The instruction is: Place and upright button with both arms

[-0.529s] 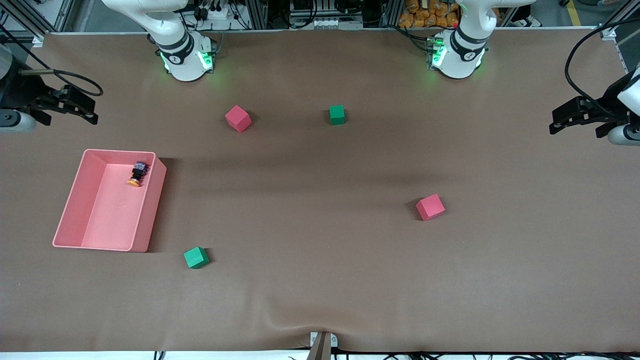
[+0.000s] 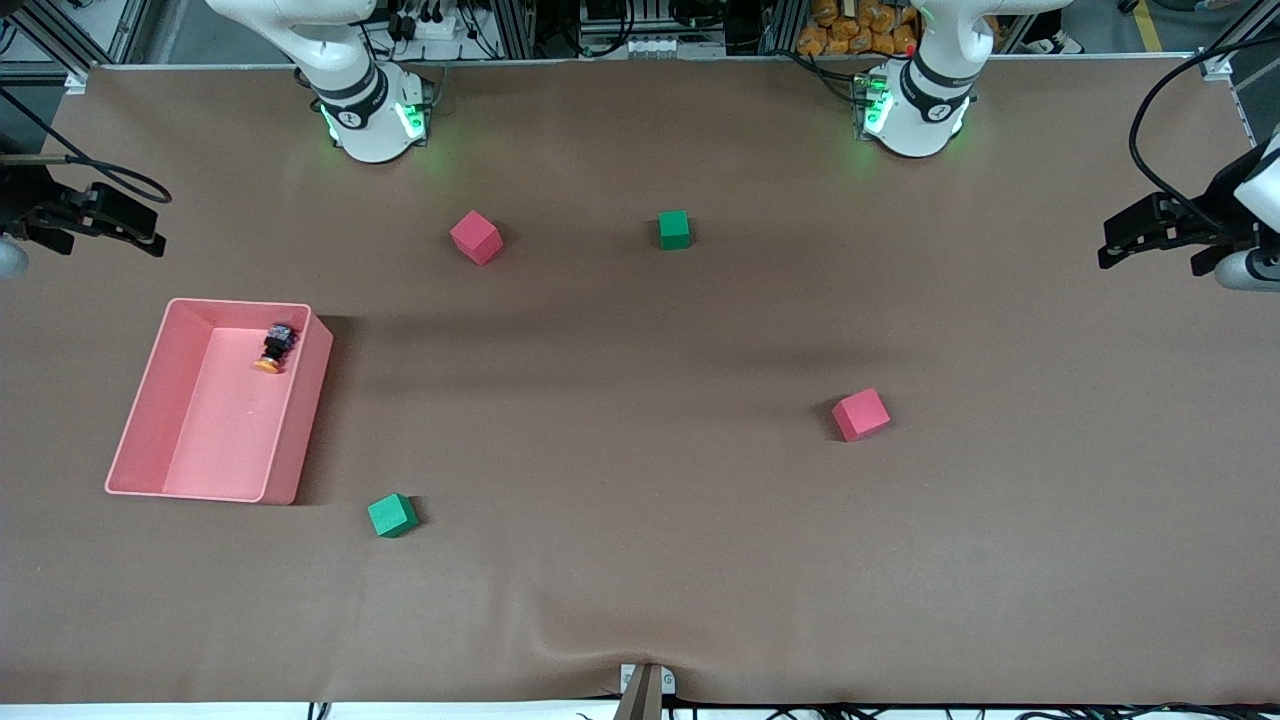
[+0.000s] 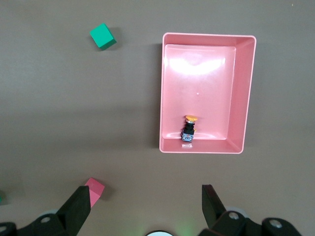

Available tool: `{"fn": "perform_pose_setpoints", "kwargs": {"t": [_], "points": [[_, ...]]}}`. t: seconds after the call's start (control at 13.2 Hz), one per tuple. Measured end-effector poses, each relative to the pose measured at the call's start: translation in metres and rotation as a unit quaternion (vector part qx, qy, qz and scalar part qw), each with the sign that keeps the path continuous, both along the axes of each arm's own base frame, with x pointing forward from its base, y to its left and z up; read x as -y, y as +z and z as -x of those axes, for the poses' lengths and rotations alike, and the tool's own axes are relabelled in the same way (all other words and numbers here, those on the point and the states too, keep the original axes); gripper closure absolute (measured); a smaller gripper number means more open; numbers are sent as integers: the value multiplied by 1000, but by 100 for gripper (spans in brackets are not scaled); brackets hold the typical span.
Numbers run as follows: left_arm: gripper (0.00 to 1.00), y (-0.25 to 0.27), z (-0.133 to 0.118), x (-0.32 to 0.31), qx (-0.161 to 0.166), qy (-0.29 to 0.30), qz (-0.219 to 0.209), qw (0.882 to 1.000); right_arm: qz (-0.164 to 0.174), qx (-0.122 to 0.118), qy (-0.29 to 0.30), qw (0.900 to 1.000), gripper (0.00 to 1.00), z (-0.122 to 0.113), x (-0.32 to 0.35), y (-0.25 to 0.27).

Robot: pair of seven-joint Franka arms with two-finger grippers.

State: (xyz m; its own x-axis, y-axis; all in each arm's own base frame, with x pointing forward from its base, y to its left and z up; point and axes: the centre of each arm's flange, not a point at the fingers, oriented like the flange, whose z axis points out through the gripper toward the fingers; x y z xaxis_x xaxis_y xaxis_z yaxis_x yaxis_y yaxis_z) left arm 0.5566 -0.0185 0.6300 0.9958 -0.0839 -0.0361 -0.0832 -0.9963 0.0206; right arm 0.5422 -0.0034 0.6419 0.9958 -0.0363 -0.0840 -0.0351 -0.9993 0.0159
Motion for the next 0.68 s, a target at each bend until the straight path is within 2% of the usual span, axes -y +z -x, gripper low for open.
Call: {"fn": "perform_pose_setpoints", "kwargs": {"t": [0.3, 0.68], "points": [[0, -1, 0, 0, -1, 0, 0, 1000, -3, -17, -3, 1000, 0, -5, 30, -41], [0, -1, 0, -1, -1, 1, 0, 1000, -11, -35, 1, 999, 0, -4, 73, -130]]}}
